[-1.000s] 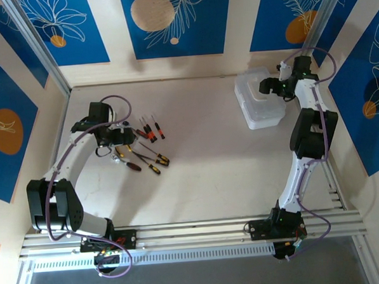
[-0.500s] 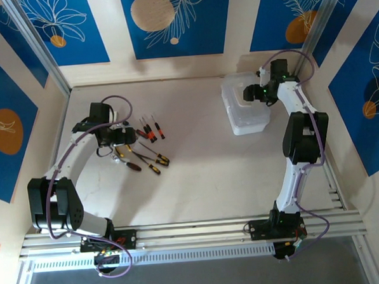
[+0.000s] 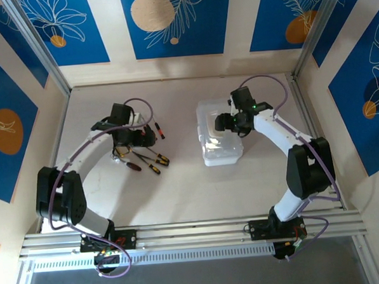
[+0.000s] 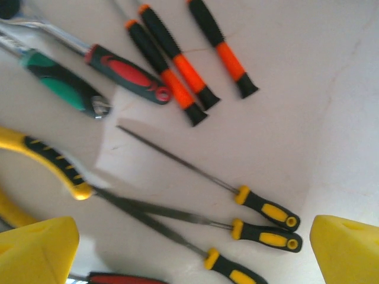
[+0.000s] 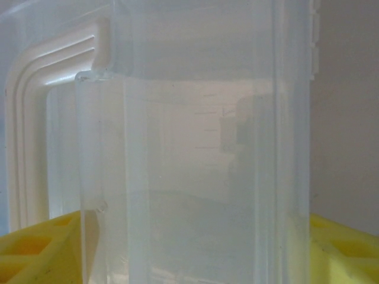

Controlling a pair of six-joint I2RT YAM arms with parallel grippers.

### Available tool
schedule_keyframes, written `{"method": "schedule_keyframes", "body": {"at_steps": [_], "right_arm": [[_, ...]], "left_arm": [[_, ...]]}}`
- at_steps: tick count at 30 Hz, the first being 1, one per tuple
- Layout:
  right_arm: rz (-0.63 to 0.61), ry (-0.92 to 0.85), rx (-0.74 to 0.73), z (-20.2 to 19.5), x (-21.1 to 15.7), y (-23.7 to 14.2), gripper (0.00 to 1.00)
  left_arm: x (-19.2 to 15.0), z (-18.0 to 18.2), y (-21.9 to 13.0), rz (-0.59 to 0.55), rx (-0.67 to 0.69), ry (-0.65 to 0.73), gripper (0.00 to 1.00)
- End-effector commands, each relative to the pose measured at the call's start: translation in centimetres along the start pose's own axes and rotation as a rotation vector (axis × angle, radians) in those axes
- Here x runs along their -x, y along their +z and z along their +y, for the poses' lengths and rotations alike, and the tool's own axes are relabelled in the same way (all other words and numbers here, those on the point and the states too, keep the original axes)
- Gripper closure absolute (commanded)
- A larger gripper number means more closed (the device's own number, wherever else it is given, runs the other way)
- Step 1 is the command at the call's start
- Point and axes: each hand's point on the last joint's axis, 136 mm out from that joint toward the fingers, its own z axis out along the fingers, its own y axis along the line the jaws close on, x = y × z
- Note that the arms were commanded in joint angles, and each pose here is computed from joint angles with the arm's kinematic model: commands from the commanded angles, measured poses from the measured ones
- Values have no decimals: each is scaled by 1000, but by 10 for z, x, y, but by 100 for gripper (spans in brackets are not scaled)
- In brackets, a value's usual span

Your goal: Pack the tool kit

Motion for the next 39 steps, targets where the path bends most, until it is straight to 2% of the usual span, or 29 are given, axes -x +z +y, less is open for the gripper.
{"method": "schedule_keyframes", "body": {"at_steps": [1,5,12,15,18,25,31,35,39], "right_arm": [[289,131,-49,-9,-89,24,31],[277,138,97,9,-90,33,32],[247,175,511,42,-83,28,37],[243,204,652,43,-85,24,37],[245,263,732,34,-88,28,37],[227,362,766,14,-95,41,30],[194,399,722,2,-91,44,23],[172,425,689,-11,-87,43,13],[157,432,683,-18,-82,39,10]], "left_arm": [[-5,-24,12,22,-58,23,0],[-8,-45,17,33,-107,45,0],[-7,-61,19,41,-128,67,0],[-4,-64,18,44,-128,75,0],[-1,-66,18,49,-127,82,0],[6,-72,16,55,-123,94,0],[9,-78,16,63,-117,108,0],[10,-81,16,68,-115,114,0],[11,-83,17,71,-110,125,0]]}}
